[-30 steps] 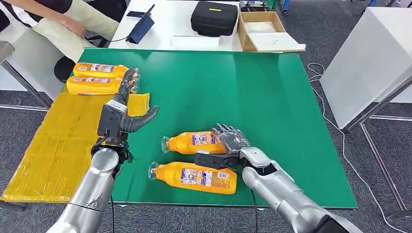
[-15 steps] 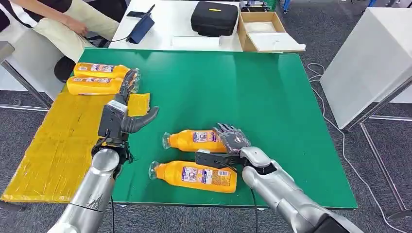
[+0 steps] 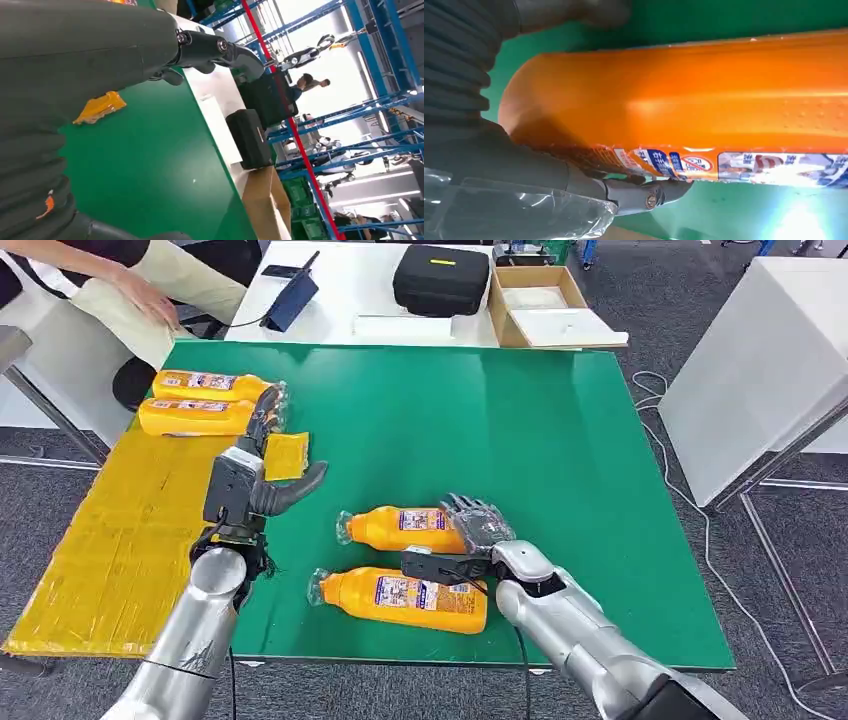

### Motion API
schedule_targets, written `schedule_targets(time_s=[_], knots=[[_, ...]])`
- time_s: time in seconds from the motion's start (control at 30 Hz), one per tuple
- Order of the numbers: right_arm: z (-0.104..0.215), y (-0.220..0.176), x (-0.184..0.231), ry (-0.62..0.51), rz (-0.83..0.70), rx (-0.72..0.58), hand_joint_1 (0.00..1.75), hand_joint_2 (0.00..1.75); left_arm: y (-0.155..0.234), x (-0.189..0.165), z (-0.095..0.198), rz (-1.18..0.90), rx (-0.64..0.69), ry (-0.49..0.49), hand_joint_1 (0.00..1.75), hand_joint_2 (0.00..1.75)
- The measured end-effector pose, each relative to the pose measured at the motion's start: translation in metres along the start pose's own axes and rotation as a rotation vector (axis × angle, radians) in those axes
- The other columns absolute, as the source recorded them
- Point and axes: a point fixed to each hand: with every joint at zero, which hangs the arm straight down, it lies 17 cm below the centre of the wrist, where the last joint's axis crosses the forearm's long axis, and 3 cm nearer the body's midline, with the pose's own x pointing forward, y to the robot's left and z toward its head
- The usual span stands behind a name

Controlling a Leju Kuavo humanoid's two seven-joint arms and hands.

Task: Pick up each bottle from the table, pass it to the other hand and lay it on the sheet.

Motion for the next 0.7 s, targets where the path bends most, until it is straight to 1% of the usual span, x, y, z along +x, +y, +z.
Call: schedule_targets(time_s=[0.03, 0.07, 0.1, 0.13, 0.17, 0.23, 0.33, 0.4, 0.43, 0.47, 0.53, 0.57, 0.7], knots=[[0.000, 0.000, 0.000, 0.000, -0.001, 0.000, 0.99, 1.75, 0.000, 0.000, 0.000, 0.001, 0.000, 0.001, 0.00, 1.75], [0.000, 0.000, -0.001, 0.002, -0.001, 0.001, 1.20, 1.75, -0.001, 0.000, 0.000, 0.002, 0.000, 0.002, 0.00, 1.75], [0.000, 0.000, -0.001, 0.002, -0.003, 0.002, 1.29, 1.75, -0.001, -0.001, 0.001, 0.002, 0.000, 0.002, 0.00, 1.75], [0.000, 0.001, 0.000, 0.002, -0.004, 0.003, 1.33, 1.75, -0.001, -0.001, 0.001, 0.002, 0.000, 0.003, 0.00, 1.75], [0.000, 0.001, 0.000, 0.003, -0.006, 0.004, 1.45, 1.75, 0.000, -0.001, 0.001, 0.002, 0.002, 0.003, 0.00, 1.75], [0.000, 0.002, 0.000, 0.003, -0.008, 0.007, 1.50, 1.75, 0.000, -0.001, 0.001, 0.003, 0.001, 0.005, 0.00, 1.75], [-0.001, 0.002, 0.002, 0.002, -0.009, 0.010, 1.64, 1.75, 0.000, -0.002, 0.001, 0.002, 0.001, 0.006, 0.00, 1.75], [-0.001, 0.002, 0.003, 0.003, -0.012, 0.013, 1.69, 1.75, 0.001, -0.004, 0.001, 0.001, 0.002, 0.010, 0.00, 1.75], [-0.001, 0.002, 0.003, 0.003, -0.012, 0.013, 1.71, 1.75, 0.001, -0.004, 0.001, 0.001, 0.003, 0.011, 0.00, 1.75], [-0.001, 0.002, 0.003, 0.003, -0.012, 0.014, 1.68, 1.75, 0.002, -0.004, 0.001, 0.001, 0.005, 0.012, 0.00, 1.75], [-0.001, 0.001, 0.005, 0.001, -0.014, 0.013, 1.75, 1.75, 0.003, -0.005, 0.001, 0.001, 0.009, 0.014, 0.00, 1.75], [-0.002, 0.000, 0.006, -0.003, -0.021, 0.009, 1.73, 1.75, 0.003, -0.005, 0.001, 0.001, 0.010, 0.014, 0.00, 1.75], [-0.003, -0.008, 0.008, -0.011, -0.070, -0.030, 1.75, 1.75, 0.004, -0.007, 0.003, 0.001, 0.013, 0.014, 0.00, 1.75]])
